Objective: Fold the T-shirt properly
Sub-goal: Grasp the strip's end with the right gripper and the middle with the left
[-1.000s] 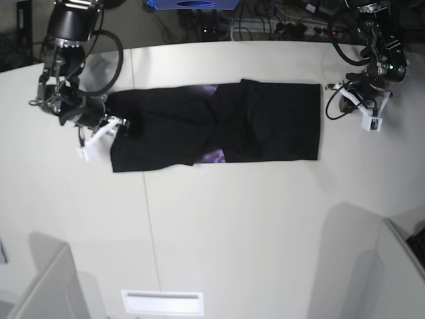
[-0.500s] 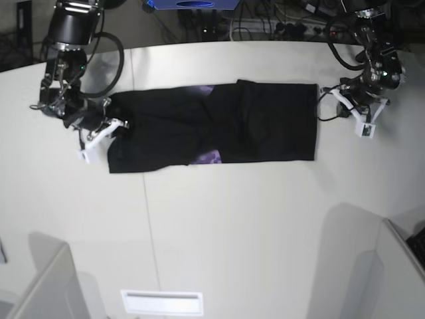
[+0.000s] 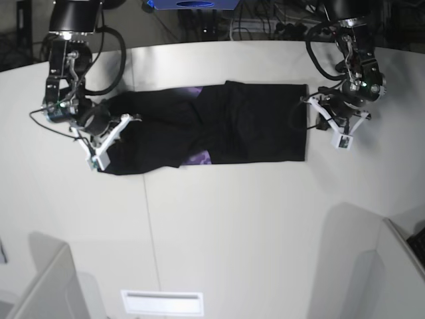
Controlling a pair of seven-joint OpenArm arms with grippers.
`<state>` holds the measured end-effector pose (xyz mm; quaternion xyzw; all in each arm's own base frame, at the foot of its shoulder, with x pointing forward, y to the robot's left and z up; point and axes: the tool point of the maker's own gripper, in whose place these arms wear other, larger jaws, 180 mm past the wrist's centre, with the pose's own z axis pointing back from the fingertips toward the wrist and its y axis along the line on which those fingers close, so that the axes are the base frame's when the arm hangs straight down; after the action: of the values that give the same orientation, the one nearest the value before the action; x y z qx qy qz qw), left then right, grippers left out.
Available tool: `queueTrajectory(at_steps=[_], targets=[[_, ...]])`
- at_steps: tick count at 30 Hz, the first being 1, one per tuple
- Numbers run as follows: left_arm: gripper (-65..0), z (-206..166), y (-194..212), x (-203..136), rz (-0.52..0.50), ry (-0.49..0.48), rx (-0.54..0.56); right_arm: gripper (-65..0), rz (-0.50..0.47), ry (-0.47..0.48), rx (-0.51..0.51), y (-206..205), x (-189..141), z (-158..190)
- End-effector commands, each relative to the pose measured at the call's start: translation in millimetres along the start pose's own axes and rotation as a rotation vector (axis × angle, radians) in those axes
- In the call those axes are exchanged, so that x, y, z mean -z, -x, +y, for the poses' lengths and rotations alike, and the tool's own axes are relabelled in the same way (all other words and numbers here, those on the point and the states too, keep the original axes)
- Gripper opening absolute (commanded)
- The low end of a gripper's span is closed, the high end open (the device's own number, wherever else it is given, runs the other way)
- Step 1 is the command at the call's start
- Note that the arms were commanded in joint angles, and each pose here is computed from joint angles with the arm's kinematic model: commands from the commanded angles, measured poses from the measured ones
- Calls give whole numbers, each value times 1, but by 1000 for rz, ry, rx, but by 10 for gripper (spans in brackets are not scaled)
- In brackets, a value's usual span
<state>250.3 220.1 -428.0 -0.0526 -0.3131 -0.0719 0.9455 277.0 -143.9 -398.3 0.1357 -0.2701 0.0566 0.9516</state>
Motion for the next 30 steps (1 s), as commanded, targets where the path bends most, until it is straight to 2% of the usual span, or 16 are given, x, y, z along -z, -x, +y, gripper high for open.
queueTrajectory(at_steps=[1, 9, 14, 18, 26, 30], targets=[[-650, -2, 3, 0, 28, 5, 24, -650, -55, -6, -13, -16, -7, 5], [-650, -22, 4, 6, 24, 44, 5, -650, -129, -51, -72, -35, -23, 46], [-650, -30, 4, 8, 24, 61, 8, -650, -125, -98, -52, -35, -22, 68], [-650, -38, 4, 10, 31, 80, 28, -650, -163, -135, -42, -44, -28, 87], [-650, -35, 4, 10, 29, 74, 28, -650, -160, -215, 4, -44, -28, 121], [-650, -35, 3, 10, 28, 73, 29, -650, -138, -296, -55, -39, -25, 159]])
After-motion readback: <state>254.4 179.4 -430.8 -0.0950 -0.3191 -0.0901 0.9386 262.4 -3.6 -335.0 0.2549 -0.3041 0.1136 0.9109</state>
